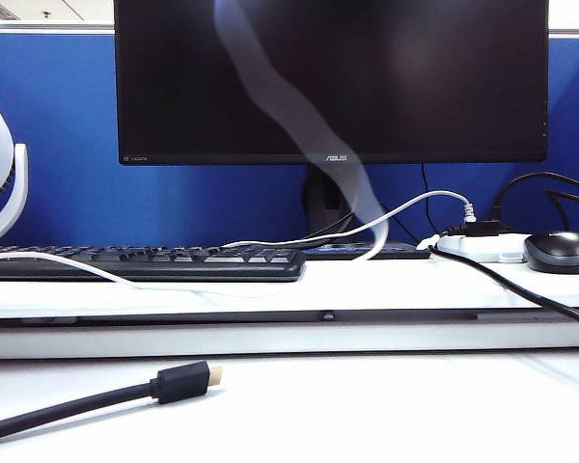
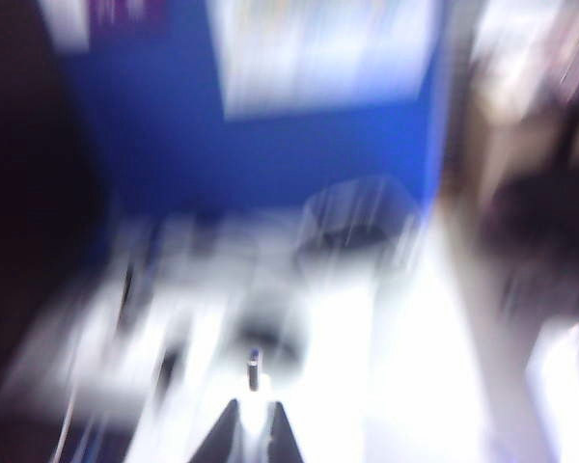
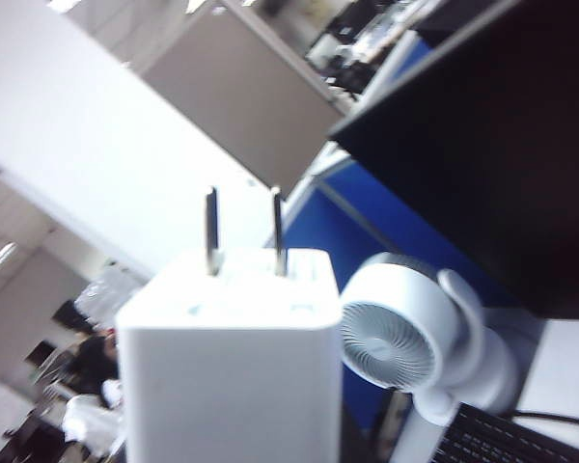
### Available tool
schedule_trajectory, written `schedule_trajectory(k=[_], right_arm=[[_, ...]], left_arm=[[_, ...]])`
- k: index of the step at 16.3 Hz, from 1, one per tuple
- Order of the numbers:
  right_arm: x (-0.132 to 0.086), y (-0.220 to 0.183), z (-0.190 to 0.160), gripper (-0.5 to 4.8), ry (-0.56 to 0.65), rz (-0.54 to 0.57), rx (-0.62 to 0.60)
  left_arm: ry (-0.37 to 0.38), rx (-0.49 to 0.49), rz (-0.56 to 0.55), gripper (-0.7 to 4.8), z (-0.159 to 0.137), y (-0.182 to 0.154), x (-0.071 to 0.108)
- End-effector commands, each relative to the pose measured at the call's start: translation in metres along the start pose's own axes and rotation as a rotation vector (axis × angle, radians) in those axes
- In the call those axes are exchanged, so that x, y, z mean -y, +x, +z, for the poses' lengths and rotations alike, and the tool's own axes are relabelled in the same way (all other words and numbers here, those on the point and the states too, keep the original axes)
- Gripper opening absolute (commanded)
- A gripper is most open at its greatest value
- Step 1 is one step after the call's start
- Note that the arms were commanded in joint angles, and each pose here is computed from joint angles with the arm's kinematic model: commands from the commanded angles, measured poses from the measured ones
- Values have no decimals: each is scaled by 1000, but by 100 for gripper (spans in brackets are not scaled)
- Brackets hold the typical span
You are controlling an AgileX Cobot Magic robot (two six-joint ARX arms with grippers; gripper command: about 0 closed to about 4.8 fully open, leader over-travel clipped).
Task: Pick up the Type-C charging cable and the charging base, insert one end of the Type-C charger into the corresponding slot on the base, and finally place the plugged-in charger back on the table.
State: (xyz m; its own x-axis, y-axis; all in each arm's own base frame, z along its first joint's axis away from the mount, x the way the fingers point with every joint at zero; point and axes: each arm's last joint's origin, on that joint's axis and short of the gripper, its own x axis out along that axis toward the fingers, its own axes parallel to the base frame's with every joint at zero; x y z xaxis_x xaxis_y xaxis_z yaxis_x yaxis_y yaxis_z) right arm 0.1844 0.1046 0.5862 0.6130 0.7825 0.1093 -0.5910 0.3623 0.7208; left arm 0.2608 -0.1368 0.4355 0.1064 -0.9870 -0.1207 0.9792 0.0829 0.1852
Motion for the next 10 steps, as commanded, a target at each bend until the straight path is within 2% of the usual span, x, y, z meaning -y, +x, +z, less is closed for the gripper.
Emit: schedule_trajectory(k=[1,3,4,7,9,10], right_arm=[[-9,-4,4,-6,-40,81,28],[-10,-4,4,-6,-9,97,16],[-10,-4,4,-6,11,99,13],[-9,-1,4,-6,72,106,2],[-10,1,6,-6,143,135,6],[-9,3,7,-6,147,141,10]], left_arm=[[-151,159,-12,-5,35,-5,7],[-351,281,-31,-5,57,-4,12],[-422,319,-34,-5,62,-6,12],[-532,376,-113,-5,74,-2,19],[-682,395,-168,-5,78,-2,21],[-729,396,-182,-5,79,-2,22]])
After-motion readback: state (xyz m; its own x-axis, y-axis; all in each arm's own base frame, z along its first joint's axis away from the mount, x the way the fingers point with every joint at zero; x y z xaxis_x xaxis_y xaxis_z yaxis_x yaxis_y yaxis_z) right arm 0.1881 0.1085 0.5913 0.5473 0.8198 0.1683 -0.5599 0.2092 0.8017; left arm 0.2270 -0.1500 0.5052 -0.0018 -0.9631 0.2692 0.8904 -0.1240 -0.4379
